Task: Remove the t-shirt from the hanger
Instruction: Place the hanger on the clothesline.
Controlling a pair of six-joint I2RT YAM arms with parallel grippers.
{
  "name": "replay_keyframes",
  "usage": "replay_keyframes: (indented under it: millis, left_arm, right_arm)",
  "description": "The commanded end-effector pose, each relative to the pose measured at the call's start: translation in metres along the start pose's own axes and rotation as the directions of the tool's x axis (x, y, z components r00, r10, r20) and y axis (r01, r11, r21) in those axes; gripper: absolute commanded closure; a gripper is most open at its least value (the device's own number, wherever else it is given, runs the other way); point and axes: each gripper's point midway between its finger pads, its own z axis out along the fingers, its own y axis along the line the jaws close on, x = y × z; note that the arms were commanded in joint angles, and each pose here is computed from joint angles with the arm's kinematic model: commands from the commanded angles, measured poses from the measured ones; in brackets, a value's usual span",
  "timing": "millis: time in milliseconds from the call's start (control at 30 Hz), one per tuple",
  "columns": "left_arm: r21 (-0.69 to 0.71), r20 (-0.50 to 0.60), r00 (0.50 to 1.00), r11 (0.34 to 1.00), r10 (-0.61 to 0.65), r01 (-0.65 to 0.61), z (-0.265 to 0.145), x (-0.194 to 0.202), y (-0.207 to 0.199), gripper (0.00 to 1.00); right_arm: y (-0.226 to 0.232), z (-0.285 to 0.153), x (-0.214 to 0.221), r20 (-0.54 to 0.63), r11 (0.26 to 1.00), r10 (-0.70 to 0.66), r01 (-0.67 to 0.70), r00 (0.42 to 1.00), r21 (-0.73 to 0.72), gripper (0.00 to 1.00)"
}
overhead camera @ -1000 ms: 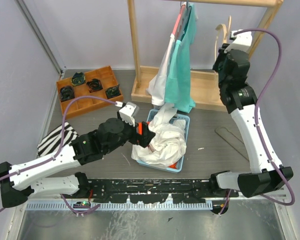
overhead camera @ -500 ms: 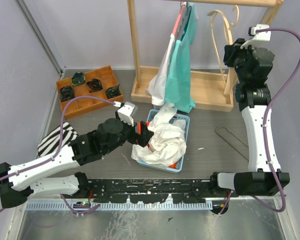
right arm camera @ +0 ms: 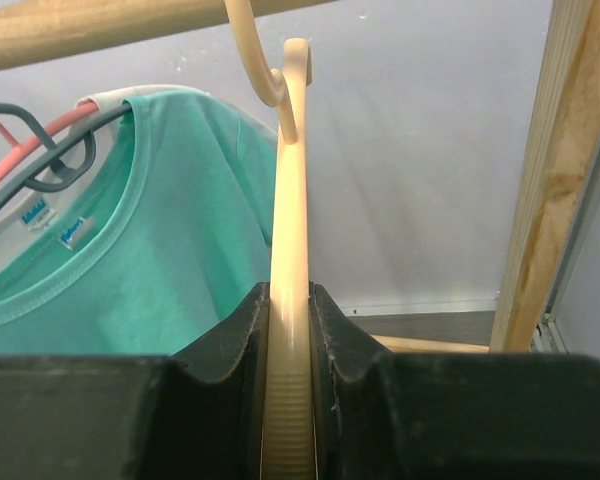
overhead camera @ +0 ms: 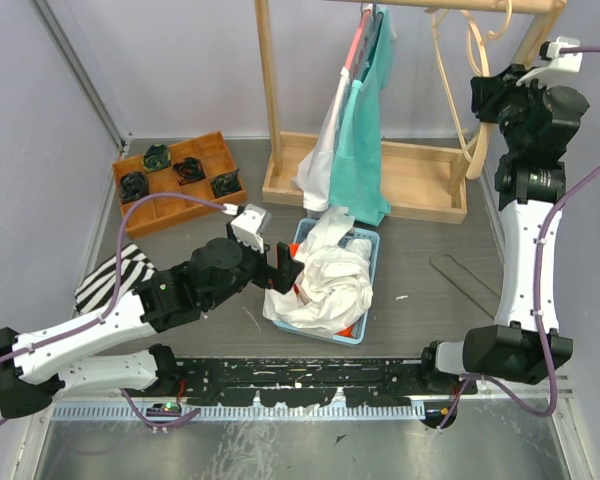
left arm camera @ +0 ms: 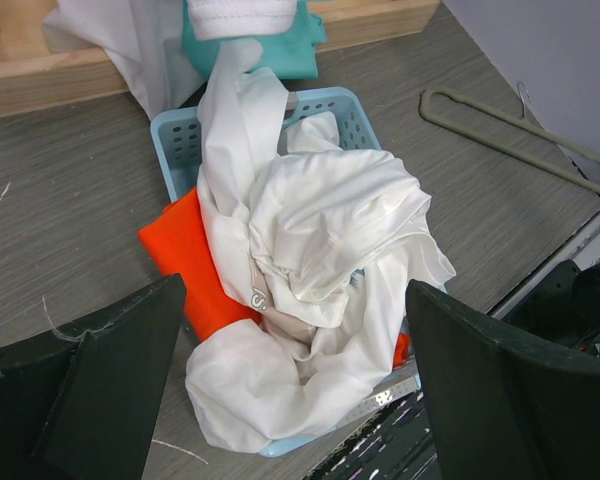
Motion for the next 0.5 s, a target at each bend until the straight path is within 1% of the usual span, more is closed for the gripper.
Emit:
replay_keyframes:
  millis: [0, 467]
  left_arm:
    - [-0.016, 0.025, 1.000, 1.000, 0.007, -0.007, -0.004, -0.006, 0.003, 0.02]
    - [-0.016, 0.026, 1.000, 1.000, 0.015, -0.014, -0.004, -0.011, 0.002, 0.02]
  right_arm:
    - [0.016, 0.001, -0.047, 0.113, 0.995, 0.030, -0.019, 0.993, -0.099, 0.99]
    - [-0.002, 0.024, -0.048, 0.088, 0.988, 0.102, -0.090, 0.991, -0.122, 0.99]
